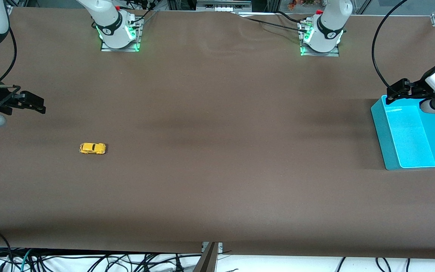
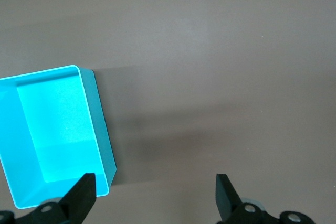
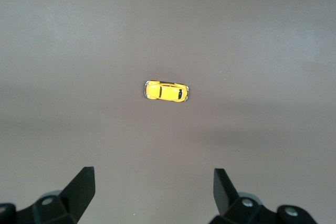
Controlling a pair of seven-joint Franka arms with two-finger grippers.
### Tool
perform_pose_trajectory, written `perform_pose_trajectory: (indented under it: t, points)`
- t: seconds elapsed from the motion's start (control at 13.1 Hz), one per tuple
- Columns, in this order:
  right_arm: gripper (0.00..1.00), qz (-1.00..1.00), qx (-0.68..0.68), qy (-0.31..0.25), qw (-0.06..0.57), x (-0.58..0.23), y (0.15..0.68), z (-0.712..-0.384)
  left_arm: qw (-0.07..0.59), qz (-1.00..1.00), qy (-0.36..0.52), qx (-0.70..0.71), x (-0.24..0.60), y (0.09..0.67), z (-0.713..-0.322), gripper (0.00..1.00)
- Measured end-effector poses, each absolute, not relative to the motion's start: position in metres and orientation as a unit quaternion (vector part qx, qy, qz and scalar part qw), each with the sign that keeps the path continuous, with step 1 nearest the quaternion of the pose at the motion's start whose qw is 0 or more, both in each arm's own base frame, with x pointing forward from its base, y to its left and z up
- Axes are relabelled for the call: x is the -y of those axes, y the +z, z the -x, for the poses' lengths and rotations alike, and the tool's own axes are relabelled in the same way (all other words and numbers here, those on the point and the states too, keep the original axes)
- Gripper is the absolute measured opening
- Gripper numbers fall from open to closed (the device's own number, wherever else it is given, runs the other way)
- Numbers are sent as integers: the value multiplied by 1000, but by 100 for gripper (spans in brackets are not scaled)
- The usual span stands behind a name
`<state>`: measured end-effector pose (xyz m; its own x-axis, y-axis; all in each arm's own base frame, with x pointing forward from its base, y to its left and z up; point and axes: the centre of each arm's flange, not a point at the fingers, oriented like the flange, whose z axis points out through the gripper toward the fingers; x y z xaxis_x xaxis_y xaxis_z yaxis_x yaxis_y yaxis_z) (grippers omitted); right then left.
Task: Wind and store yellow beetle car
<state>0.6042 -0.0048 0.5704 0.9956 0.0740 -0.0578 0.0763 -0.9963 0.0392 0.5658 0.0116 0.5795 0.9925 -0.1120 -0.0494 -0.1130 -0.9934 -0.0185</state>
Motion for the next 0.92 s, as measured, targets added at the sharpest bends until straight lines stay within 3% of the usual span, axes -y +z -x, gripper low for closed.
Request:
perform_pose_trajectory:
  t: [0.69, 0.92]
  points:
    - [100, -996, -60, -62, 20, -19, 534, -614, 11, 998, 18, -59, -9, 586, -567, 100]
    - [100, -984, -159, -78, 13, -16, 531, -612, 11, 998, 18, -59, -9, 586, -567, 100]
